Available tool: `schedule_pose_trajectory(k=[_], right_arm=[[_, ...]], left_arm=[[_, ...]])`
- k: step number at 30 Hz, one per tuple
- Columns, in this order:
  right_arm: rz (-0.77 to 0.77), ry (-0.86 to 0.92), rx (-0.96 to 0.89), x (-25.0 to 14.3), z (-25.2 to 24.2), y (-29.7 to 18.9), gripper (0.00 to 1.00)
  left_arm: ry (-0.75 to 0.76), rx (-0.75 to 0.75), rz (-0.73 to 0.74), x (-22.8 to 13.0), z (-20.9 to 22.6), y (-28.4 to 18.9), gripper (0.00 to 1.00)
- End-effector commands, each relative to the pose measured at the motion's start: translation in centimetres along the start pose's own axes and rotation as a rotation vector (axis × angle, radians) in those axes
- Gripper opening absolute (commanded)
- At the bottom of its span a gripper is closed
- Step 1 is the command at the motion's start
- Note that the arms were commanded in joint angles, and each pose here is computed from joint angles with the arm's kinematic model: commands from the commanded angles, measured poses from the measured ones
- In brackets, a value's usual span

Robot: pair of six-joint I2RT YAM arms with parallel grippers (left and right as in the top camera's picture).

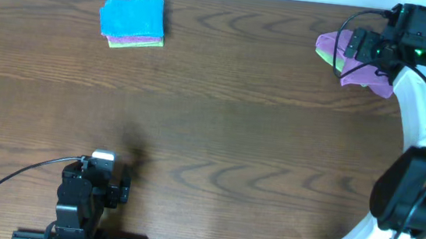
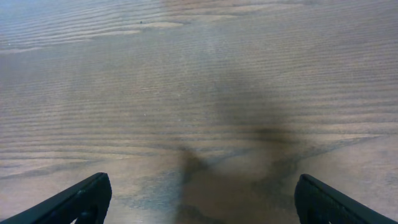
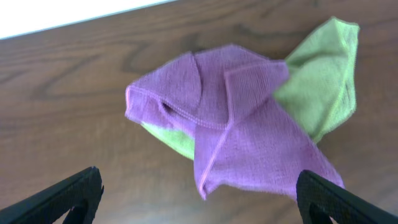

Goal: Fold the cloth
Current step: 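Lower the right gripper and grasp the purple towel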

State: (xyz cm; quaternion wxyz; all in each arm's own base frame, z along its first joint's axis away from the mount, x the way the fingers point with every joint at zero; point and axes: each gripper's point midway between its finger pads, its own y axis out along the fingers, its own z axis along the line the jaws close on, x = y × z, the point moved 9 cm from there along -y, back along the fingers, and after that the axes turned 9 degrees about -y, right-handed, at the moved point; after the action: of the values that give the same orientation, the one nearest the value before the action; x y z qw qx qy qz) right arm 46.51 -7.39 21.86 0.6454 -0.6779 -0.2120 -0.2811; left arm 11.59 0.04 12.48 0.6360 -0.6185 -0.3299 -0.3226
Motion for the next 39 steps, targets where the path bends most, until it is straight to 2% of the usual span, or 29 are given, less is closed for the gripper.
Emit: schedule_pose_trajectory(k=[1, 13, 24, 27, 31, 33, 35, 36, 39], right_arm=[[-0.011, -0.014, -0.018, 0.1, -0.6, 1.9, 0.98], [-0.076, 0.026, -0.030, -1.2, -1.6, 9.4, 0.89], [-0.060, 0.088, -0.040, -2.9, -2.5, 12.6, 0.82], [-0.055, 0.092, -0.038, -3.1, -2.5, 12.8, 0.64], [-0.034, 0.099, -0.030, -3.7, -2.4, 13.2, 0.62], [-0.022, 0.100, -0.030, -4.0, -2.4, 13.6, 0.57], [-0.008, 0.102, -0.023, -4.5, -2.4, 14.1, 0.49], [-0.003, 0.106, -0.022, -4.6, -2.4, 14.2, 0.41], [-0.007, 0.108, -0.022, -4.6, -2.4, 14.1, 0.08]], left_arm=[[-0.009, 0.004, 0.010, -0.4, 0.0, 0.2, 0.95], [-0.009, 0.004, 0.010, -0.4, 0.0, 0.2, 0.95], [-0.009, 0.004, 0.010, -0.4, 0.0, 0.2, 0.95], [-0.009, 0.004, 0.010, -0.4, 0.0, 0.2, 0.95], [-0.008, 0.004, 0.010, -0.4, 0.0, 0.2, 0.95], [-0.008, 0.004, 0.010, -0.4, 0.0, 0.2, 0.95], [-0.009, 0.004, 0.010, -0.4, 0.0, 0.2, 0.95], [-0.008, 0.004, 0.010, -0.4, 0.0, 0.2, 0.95], [-0.009, 0.004, 0.010, -0.4, 0.0, 0.2, 0.95]])
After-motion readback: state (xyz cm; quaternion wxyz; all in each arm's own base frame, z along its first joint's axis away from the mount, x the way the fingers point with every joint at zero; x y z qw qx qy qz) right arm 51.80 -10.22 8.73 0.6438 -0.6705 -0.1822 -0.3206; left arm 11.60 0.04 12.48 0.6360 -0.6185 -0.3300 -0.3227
